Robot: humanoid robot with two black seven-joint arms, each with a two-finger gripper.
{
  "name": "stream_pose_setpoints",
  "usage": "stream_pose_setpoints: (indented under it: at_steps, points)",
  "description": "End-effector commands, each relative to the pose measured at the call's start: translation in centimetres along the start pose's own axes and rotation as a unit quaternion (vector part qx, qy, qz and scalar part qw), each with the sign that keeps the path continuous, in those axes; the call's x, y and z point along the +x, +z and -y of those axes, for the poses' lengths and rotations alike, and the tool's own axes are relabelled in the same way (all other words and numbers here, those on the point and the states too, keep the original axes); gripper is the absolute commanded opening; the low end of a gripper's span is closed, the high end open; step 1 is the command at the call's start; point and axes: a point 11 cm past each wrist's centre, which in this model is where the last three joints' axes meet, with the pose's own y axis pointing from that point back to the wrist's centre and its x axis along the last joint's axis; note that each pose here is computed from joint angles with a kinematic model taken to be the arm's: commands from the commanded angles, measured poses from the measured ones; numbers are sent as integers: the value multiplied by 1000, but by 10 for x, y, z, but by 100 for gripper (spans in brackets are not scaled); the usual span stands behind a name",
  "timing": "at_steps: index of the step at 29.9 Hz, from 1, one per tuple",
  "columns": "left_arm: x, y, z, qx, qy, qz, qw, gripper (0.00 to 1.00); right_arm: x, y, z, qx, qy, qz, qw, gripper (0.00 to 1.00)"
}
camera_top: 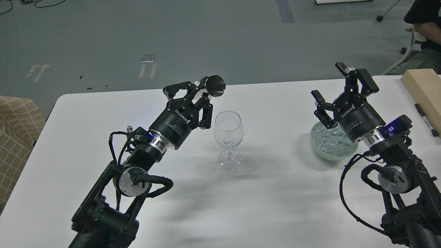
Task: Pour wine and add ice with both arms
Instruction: 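Tilt the silver cup with the left gripper to pour into the glass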
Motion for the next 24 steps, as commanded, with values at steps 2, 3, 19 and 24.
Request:
stream_pose_setpoints:
  at_steps: [2, 3, 19, 24]
  points:
    - [-2, 3, 3, -2, -4, 7, 1000, 9, 0, 0, 0, -1, 0, 0, 1000, 100]
    - [-3, 4, 3, -3, -5, 8, 1000, 9, 0, 0, 0, 0, 0, 1, 1000, 100]
    - [-3, 8, 2, -11, -11, 45, 999, 9, 0, -1, 1, 1, -1, 0, 1000, 100]
    - [-2, 11, 1, -17, -12, 62, 998, 9, 0, 0, 0, 0, 0, 0, 1000, 100]
